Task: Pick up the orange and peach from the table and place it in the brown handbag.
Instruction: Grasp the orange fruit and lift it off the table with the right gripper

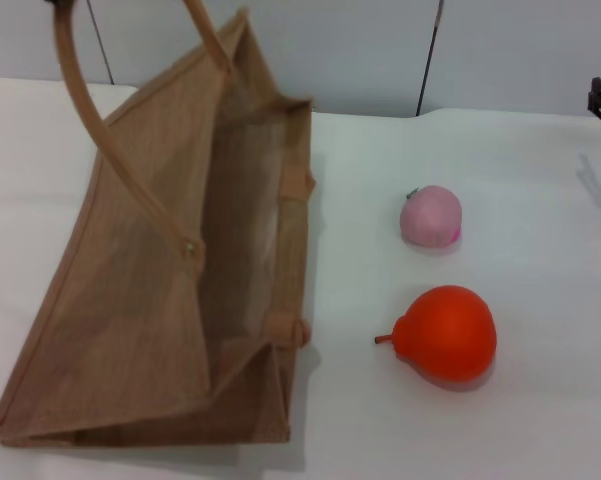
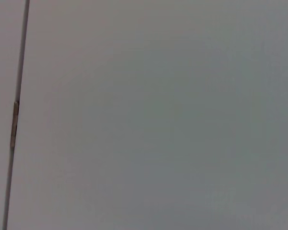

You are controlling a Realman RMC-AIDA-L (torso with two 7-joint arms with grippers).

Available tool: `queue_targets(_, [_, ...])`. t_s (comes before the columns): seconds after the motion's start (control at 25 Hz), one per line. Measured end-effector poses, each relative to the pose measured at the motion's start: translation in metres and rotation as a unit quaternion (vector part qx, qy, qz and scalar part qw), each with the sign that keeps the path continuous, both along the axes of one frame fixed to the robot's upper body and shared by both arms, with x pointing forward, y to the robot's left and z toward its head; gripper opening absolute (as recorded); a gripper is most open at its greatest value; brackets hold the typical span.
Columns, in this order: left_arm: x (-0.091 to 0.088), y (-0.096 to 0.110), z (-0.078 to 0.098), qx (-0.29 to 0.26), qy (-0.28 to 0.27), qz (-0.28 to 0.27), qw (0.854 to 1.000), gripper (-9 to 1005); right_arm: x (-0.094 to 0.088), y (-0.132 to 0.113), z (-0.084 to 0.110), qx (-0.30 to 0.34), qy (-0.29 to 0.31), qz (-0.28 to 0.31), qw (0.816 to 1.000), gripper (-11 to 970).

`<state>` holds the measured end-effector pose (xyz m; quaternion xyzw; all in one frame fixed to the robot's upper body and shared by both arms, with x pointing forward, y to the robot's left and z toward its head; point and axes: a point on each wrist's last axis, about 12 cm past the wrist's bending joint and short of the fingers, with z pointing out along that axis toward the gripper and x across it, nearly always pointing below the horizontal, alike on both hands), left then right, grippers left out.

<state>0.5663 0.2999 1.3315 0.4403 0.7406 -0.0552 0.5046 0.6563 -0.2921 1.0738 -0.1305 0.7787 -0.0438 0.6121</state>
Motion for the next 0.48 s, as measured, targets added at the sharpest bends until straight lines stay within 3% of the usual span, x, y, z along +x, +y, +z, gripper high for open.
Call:
queue_targets(0.24, [-0.011,-0.008,0.023,0.016,-0.036,0.001,0.999,121,-0.002,-0.001,-0.003,-0.002,0.004,0.0,1.0,679])
queue_targets(0.48, [-0.019,-0.011,0.03,0.029,-0.043,0.004,0.999,121,-0.004,0.006,-0.006,0.0,0.009,0.01,1.0,677])
